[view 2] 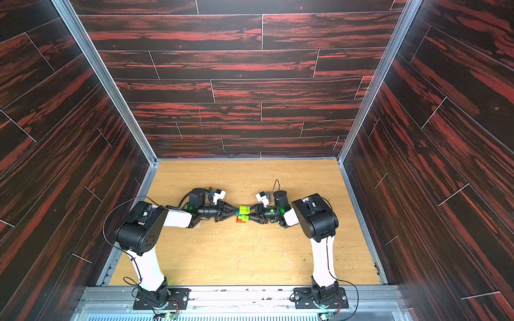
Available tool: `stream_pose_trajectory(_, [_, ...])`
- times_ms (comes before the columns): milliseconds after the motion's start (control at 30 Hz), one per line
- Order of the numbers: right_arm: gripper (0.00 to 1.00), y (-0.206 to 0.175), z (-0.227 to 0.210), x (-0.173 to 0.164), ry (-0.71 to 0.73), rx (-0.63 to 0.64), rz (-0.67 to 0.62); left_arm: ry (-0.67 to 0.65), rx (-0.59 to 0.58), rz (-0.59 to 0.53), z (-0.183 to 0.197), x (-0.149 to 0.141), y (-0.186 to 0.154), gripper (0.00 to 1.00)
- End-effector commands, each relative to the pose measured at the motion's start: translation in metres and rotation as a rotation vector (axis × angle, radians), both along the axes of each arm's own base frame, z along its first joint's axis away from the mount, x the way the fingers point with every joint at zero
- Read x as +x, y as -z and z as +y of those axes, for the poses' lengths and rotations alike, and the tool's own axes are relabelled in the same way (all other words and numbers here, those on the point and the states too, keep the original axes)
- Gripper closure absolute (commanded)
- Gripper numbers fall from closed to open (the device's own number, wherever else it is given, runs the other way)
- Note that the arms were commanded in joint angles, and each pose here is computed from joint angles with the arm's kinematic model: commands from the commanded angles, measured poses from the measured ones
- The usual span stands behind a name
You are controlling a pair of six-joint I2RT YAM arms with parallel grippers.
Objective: Assemble the letter s with lego
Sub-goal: Assemble the lego brick with the lego brick.
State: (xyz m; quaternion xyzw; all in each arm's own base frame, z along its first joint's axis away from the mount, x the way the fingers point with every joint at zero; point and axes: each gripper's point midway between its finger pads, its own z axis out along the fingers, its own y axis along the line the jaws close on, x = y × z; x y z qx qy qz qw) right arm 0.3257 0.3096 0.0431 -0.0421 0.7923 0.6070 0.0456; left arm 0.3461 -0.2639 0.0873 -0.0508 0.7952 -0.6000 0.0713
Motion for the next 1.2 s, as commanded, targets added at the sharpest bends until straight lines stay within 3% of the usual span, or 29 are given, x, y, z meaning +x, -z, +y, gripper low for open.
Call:
stream_pose_trajectory(0, [0.46, 0.056, -0.011, -0.022, 0.023, -0.12, 0.169, 0.006, 0.009, 0.007, 0.004, -0.002, 0.008, 0.86])
stream_pose_trajectory(733, [0.48, 0.068, -0.016, -0.028, 0.016, -0.172, 0.18, 0.027, 0.073, 0.081, 0.009, -0.01, 0.043, 0.84])
stream_pose_trajectory(1167, [0.49, 0.071, -0.018, -0.031, 0.013, -0.181, 0.185, 0.039, 0.122, 0.112, 0.012, -0.012, 0.056, 0.75])
